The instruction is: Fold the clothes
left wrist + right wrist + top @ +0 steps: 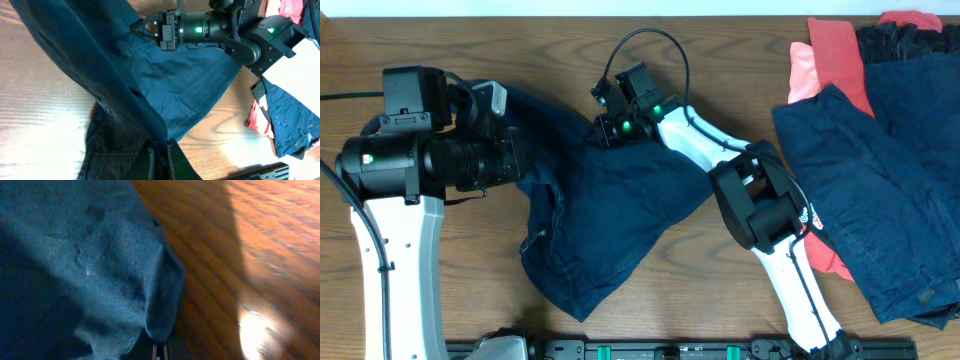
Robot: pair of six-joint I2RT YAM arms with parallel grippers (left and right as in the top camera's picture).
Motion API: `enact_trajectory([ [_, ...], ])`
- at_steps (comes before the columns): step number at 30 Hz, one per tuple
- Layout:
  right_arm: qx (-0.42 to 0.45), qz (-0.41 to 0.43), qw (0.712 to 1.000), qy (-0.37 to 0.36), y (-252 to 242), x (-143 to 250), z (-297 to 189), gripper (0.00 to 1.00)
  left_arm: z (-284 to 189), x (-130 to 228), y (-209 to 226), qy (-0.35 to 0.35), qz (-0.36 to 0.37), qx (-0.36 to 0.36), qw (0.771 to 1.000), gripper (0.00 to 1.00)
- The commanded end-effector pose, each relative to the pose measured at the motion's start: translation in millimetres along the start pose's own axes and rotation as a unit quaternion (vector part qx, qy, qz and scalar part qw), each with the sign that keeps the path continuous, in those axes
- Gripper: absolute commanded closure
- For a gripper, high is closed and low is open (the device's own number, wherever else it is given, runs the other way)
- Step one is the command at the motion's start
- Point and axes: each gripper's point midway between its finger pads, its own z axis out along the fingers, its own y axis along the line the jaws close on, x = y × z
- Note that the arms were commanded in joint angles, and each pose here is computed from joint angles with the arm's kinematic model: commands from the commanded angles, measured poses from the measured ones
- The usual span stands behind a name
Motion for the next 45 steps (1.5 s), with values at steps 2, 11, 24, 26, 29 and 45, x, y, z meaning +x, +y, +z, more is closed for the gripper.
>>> enact_trajectory([
  [2, 0.064, -0.003, 0.994, -0.087, -2.2, -57.6, -73.6, 0.99, 10.3, -6.6, 3.4, 0.002, 0.008, 0.004, 1.0, 0.94],
  [11, 0.32, 0.022, 0.926, -0.199, 3.4, -79.9, -262.7, 0.99, 46.3, -48.7, 15.6, -0.021, 0.019, 0.007, 1.0, 0.94],
  [24, 0.495, 0.081, 0.865, 0.001, -55.6, 28.5, -288.2, 0.02, 99.6, -114.7, 63.2, -0.081, 0.043, -0.071, 0.993, 0.94],
  [26, 0.523, 0.088, 0.848, 0.012, -62.5, 36.2, -303.9, 0.01, 101.9, -134.5, 76.2, -0.114, 0.05, -0.105, 0.987, 0.93],
  [29, 0.542, 0.105, 0.833, 0.03, -72.6, 47.6, -321.9, 0.01, 91.1, -161.2, 105.2, -0.169, 0.038, -0.188, 0.967, 0.91],
  [45, 0.429, 0.173, 0.885, 0.053, -85.6, 61.2, -328.2, 0.01, 104.6, 9.2, 80.1, 0.156, -0.182, -0.137, 0.961, 0.03],
])
